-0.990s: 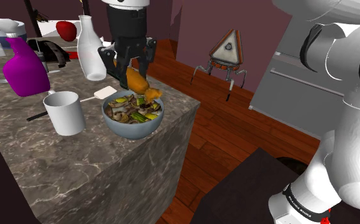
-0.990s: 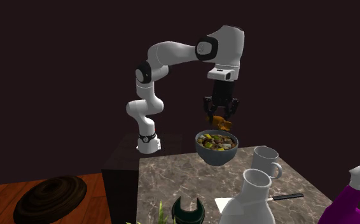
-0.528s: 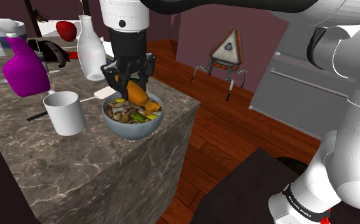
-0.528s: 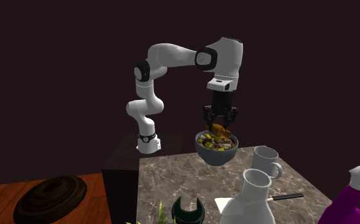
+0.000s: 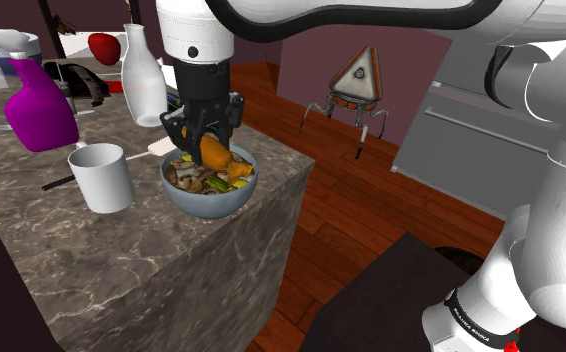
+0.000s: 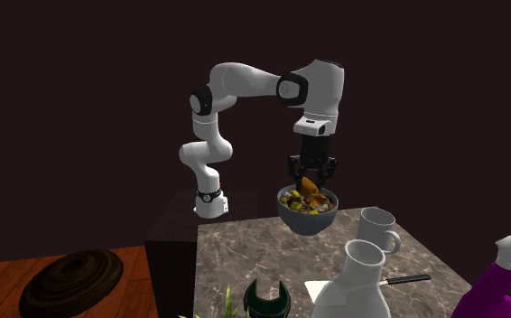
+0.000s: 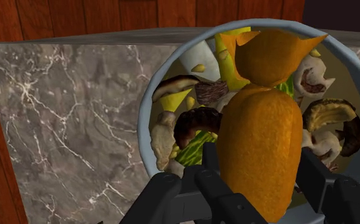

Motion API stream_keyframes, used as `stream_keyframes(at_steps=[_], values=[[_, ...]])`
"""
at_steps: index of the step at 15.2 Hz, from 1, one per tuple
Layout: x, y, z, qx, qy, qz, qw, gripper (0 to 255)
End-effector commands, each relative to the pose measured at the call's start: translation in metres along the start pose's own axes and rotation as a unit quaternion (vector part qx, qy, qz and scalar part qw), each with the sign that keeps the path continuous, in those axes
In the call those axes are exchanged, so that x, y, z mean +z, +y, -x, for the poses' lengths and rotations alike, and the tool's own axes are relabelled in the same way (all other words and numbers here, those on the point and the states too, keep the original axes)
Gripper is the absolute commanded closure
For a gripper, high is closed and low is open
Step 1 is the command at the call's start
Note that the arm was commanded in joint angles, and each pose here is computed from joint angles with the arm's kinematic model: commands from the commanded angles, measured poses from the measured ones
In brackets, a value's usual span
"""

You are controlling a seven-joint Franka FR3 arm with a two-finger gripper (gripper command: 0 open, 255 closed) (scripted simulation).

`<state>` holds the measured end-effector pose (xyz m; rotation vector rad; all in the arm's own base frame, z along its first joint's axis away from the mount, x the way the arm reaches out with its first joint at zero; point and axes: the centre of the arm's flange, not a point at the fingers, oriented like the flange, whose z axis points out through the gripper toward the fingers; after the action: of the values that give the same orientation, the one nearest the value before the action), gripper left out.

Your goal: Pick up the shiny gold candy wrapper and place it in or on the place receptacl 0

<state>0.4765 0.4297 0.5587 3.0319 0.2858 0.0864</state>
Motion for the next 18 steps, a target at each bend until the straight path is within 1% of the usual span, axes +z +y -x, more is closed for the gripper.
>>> stream_keyframes(at_steps=[1, 2, 7, 11, 18], values=[[0.0, 0.0, 0.0, 0.0, 0.0, 0.0, 1.0, 255], [0.0, 0.0, 0.0, 0.0, 0.0, 0.0, 1.0, 0], [0.0, 0.0, 0.0, 0.0, 0.0, 0.0, 1.0, 0], [-0.05, 0.0, 0.0, 0.0, 0.0, 0.0, 1.0, 0], [-0.05, 0.0, 0.0, 0.0, 0.0, 0.0, 1.0, 0]])
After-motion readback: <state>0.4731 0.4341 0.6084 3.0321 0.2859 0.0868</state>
